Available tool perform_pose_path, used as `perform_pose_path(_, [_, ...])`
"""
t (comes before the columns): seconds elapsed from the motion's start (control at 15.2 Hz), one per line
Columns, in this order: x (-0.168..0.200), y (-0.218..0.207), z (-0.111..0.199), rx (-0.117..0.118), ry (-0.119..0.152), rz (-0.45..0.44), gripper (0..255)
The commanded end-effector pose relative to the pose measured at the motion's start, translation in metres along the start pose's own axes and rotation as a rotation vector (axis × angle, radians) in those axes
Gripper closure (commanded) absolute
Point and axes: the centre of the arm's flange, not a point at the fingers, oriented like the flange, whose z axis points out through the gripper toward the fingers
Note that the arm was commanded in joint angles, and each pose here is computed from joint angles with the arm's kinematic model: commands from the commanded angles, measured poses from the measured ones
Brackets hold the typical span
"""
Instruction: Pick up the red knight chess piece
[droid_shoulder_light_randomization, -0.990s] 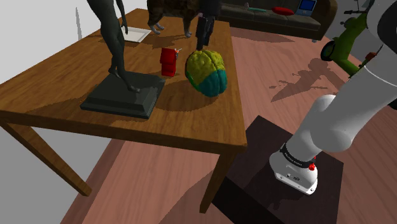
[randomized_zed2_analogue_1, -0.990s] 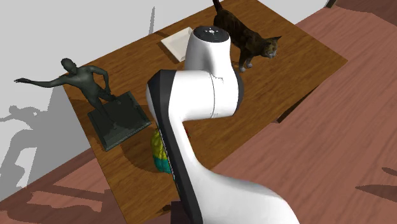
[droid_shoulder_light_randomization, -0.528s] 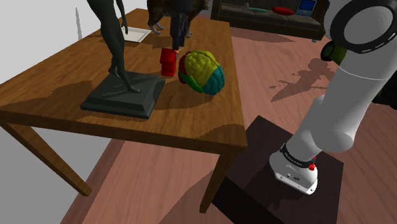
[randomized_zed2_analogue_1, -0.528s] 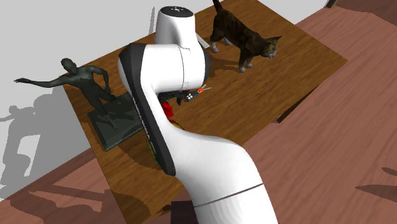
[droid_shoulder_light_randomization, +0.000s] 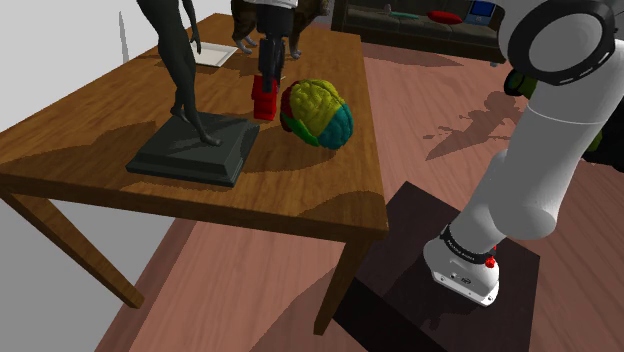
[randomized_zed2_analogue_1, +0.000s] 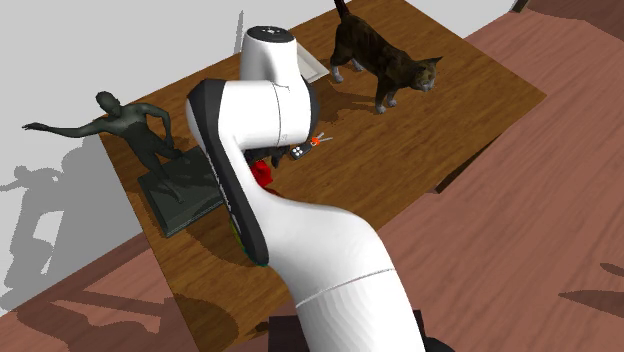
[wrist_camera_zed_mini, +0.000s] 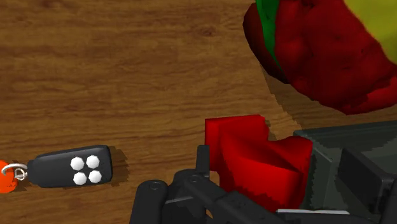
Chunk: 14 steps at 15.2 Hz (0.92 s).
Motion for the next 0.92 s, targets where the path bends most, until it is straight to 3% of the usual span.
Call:
perform_pose_path(0.0, [0.000, 0.002, 0.008, 0.000, 0.000, 0.000, 0])
perform_pose_path(0.07, [0.000, 0.002, 0.008, 0.000, 0.000, 0.000, 0])
perform_pose_path(0.13, [-0.001, 0.001, 0.009, 0.000, 0.000, 0.000, 255])
perform_pose_path(0.86, [0.000, 0.000, -0.002, 0.000, 0.000, 0.000, 255])
